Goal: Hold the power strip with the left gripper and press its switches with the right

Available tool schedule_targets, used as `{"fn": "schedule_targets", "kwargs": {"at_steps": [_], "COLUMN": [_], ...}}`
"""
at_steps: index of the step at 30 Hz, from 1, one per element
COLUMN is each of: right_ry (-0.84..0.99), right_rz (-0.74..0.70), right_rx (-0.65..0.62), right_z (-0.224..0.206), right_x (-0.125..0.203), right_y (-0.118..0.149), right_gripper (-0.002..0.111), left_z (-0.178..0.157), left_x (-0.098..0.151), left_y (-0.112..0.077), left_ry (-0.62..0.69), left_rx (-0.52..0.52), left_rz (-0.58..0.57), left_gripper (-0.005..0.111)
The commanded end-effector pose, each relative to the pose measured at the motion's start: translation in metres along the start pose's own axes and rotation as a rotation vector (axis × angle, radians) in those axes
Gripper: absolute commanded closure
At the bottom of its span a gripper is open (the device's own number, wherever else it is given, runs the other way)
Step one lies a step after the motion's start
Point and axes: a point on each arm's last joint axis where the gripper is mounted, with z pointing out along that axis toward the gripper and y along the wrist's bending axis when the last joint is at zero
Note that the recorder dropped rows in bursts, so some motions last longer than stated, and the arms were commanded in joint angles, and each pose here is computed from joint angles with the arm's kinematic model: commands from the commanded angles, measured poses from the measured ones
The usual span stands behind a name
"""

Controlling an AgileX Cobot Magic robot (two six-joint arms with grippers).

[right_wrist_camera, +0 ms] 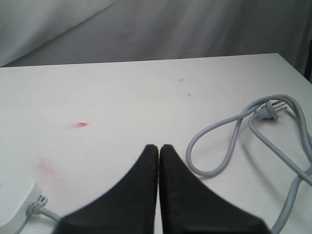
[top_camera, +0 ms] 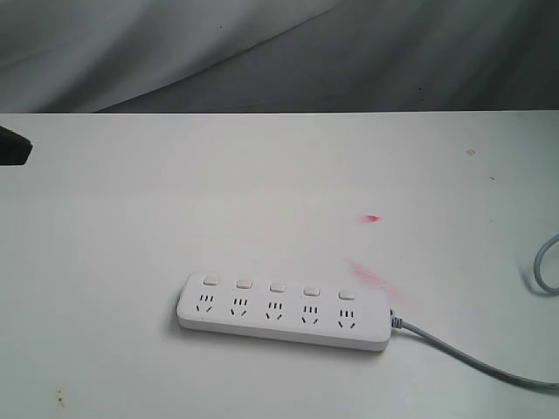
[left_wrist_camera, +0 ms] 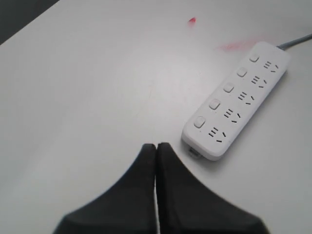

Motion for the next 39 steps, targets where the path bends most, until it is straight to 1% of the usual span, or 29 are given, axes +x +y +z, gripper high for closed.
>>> {"fn": "schedule_targets", "kwargs": {"at_steps": [1, 4, 7, 8, 9, 15, 18, 19, 20, 22, 24, 26, 28, 32, 34, 37, 39], "right_ry": [-0.006, -0.006, -0.006, -0.006, -0.006, -0.006, -0.006, -0.006, -0.006, -0.006, -0.006, -0.006, -0.006, -0.006, -0.006, -0.006, -0.006], "right_rz": [-0.012, -0.012, -0.012, -0.012, -0.012, -0.012, -0.012, -0.012, -0.012, -0.012, -0.012, -0.012, -0.012, -0.012, -0.012, -0.012, -0.012], "right_rx": [0.011, 0.011, 0.011, 0.011, 0.011, 0.011, 0.011, 0.011, 0.011, 0.011, 0.011, 0.011, 0.011, 0.011, 0.011, 0.011, 0.011], "right_z": [0.000, 0.000, 0.000, 0.000, 0.000, 0.000, 0.000, 0.000, 0.000, 0.000, 0.000, 0.000, 0.000, 0.000, 0.000, 0.000, 0.000], "right_x": [0.000, 0.000, 0.000, 0.000, 0.000, 0.000, 0.000, 0.000, 0.000, 0.000, 0.000, 0.000, 0.000, 0.000, 0.000, 0.000, 0.000], "right_y": [-0.001, -0.001, -0.001, -0.001, -0.001, -0.001, -0.001, -0.001, -0.001, -0.001, -0.001, -0.001, -0.001, -0.001, -0.001, -0.001, -0.001], "right_gripper": [0.107, 0.107, 0.107, 0.107, 0.107, 0.107, 0.107, 0.107, 0.107, 0.107, 0.107, 0.107, 0.107, 0.107, 0.107, 0.107, 0.107], "left_z": [0.000, 0.000, 0.000, 0.001, 0.001, 0.001, 0.007, 0.011, 0.016, 0.027, 0.042, 0.055, 0.069, 0.095, 0.107, 0.127, 0.140], "left_x": [0.002, 0.001, -0.002, -0.004, -0.005, -0.005, -0.002, 0.001, 0.005, 0.013, 0.026, 0.033, 0.039, 0.042, 0.042, 0.045, 0.047], "left_y": [-0.002, -0.002, -0.002, -0.002, -0.002, -0.002, 0.004, 0.008, 0.011, 0.017, 0.023, 0.028, 0.036, 0.042, 0.042, 0.036, 0.028], "left_ry": [0.009, 0.000, -0.042, -0.075, -0.090, -0.084, -0.105, -0.103, -0.099, -0.064, 0.003, 0.052, 0.067, 0.024, -0.004, 0.014, 0.051], "left_rx": [0.010, 0.010, 0.010, 0.011, 0.011, 0.010, 0.027, 0.035, 0.045, 0.080, 0.145, 0.203, 0.247, 0.300, 0.322, 0.391, 0.451], "left_rz": [-0.017, -0.020, -0.033, -0.036, -0.026, 0.002, -0.026, 0.004, 0.063, 0.194, 0.390, 0.399, 0.387, 0.334, 0.305, 0.308, 0.337], "left_gripper": [0.106, 0.106, 0.106, 0.106, 0.106, 0.106, 0.106, 0.106, 0.106, 0.106, 0.106, 0.106, 0.106, 0.106, 0.106, 0.105, 0.098]}}
